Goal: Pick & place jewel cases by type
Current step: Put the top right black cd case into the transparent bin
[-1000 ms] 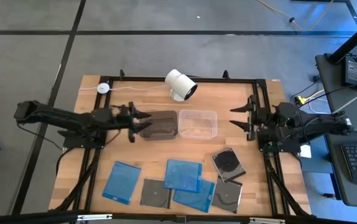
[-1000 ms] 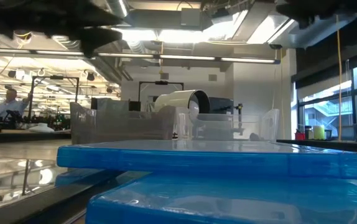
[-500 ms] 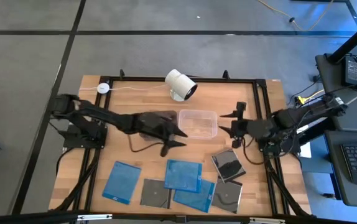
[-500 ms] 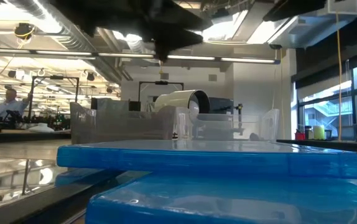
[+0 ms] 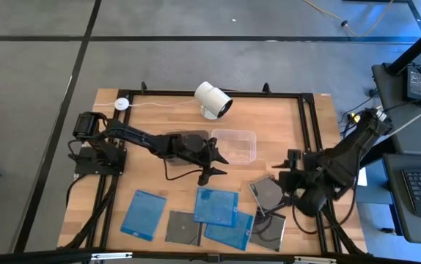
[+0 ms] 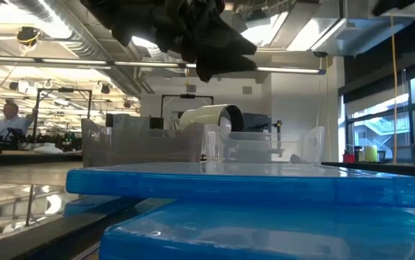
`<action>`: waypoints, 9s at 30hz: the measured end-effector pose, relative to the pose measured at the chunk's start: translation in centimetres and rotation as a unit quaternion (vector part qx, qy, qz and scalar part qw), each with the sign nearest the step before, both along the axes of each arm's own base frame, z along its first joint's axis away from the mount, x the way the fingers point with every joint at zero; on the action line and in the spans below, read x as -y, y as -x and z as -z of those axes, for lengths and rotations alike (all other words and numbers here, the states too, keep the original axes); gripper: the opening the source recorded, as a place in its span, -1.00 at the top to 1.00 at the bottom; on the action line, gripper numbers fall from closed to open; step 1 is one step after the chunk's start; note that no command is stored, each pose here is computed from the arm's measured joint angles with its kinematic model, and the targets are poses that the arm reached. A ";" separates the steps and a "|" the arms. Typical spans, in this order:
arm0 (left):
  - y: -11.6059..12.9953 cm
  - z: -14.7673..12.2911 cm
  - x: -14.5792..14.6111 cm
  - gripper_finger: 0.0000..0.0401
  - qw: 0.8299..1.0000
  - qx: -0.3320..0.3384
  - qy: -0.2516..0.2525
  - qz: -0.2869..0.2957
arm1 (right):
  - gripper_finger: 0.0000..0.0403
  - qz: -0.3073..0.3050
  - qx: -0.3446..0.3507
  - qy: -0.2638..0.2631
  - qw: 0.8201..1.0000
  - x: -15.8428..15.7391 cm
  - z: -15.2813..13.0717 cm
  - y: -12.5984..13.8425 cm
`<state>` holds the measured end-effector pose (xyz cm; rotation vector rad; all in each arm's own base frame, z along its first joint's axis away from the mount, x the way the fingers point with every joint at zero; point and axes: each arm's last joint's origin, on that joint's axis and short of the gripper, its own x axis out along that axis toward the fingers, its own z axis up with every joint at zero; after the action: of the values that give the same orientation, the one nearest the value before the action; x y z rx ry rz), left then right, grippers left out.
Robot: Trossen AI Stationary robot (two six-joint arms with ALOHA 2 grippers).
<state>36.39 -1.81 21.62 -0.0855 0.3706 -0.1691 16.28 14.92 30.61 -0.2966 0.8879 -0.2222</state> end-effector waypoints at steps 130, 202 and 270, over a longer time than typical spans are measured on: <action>0.0 -0.7 -0.5 0.07 0.995 0.036 -0.097 -0.009 | 0.87 0.041 -0.172 0.164 0.971 -10.6 20.0 2.2; -11.3 10.0 3.7 0.99 0.984 -0.130 -0.118 0.016 | 0.94 0.456 0.012 -0.254 0.853 1.0 18.7 2.9; -8.1 7.9 3.6 0.52 0.951 -0.270 -0.142 0.054 | 0.93 0.234 -0.060 -0.160 0.957 1.7 15.7 -2.6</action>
<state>44.52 -5.40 13.71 0.1784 0.9439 -0.1984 18.90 13.19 14.93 0.2097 1.0908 -0.4963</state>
